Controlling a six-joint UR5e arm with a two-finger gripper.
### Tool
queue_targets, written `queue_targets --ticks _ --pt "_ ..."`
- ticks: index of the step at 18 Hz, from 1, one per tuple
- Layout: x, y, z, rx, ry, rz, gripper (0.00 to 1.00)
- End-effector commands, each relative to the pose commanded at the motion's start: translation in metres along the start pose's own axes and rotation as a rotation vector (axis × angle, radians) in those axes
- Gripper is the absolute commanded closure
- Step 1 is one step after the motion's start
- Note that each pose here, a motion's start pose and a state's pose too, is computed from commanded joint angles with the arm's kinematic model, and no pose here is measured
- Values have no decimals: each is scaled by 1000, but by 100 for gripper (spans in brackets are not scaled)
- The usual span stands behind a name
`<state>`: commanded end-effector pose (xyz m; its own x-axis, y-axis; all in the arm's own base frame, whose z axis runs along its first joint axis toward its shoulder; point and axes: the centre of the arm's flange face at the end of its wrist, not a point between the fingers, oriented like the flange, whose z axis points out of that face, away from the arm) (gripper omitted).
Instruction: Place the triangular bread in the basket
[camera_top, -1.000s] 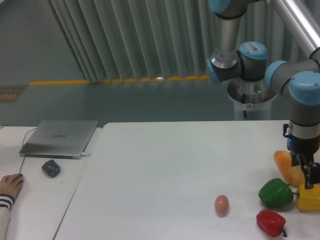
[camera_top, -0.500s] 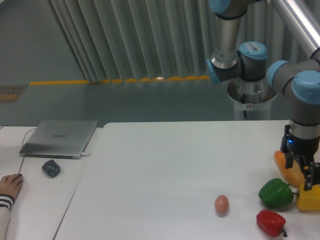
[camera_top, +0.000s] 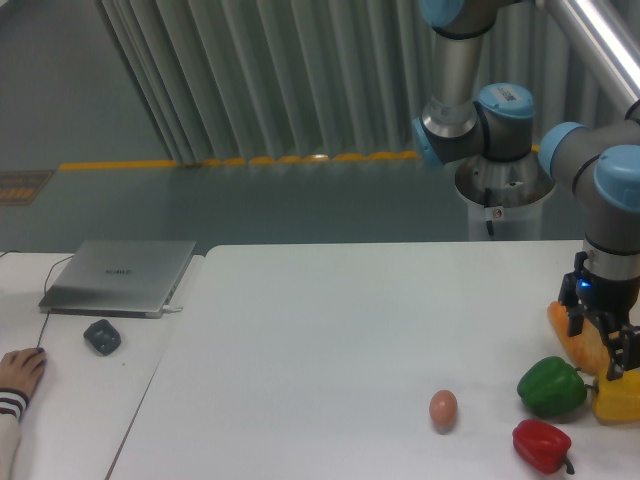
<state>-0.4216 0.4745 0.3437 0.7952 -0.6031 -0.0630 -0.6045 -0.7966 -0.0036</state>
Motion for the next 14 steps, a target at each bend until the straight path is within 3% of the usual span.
queue_targets --ticks 5,14 --pt "6 6 2 -84 27 135 0" --pt "10 5 2 -91 48 254 0"
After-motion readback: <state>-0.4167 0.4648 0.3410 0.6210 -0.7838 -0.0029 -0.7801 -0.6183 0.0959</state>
